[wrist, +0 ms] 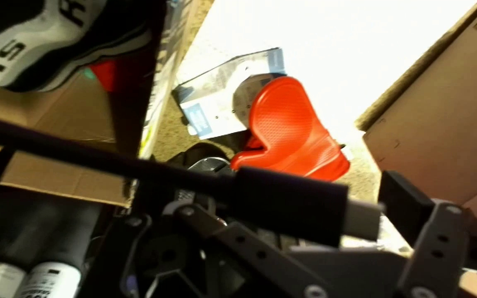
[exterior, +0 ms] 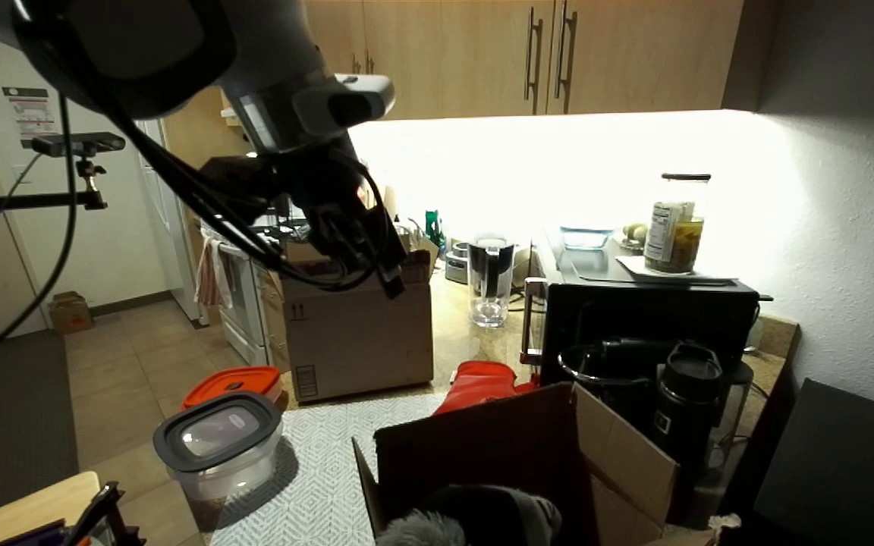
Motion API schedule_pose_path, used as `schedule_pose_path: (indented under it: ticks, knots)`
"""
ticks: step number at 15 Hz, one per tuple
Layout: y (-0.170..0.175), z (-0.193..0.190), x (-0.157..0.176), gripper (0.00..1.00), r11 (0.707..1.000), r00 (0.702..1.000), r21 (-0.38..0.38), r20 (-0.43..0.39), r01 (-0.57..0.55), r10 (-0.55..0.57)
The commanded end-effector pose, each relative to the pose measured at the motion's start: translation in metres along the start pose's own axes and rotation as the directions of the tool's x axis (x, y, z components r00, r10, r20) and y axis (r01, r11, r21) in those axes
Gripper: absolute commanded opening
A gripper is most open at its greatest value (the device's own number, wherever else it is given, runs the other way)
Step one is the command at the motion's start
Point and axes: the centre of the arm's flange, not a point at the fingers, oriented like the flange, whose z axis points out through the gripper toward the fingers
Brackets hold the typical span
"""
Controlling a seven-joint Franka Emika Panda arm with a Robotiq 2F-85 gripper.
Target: Put the head sock in the right box
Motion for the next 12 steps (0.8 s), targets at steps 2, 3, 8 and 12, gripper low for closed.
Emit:
schedule_pose_path:
  ticks: [2,3,8,12]
  knots:
    - [-0.031,0.019,-0.002,1.0,0.984,0.983,0.11,0.099,0.142,-0.153]
    - [-0.038,0.026,-0.001,1.0,0.981,0.978,0.109,0.112,0.163,-0.175]
    - [-0.06,0.053,0.012,1.0,0.972,0.966,0.061,0.12,0.225,-0.231]
    - [-0.076,0.077,0.023,1.0,0.968,0.962,0.029,0.11,0.248,-0.25]
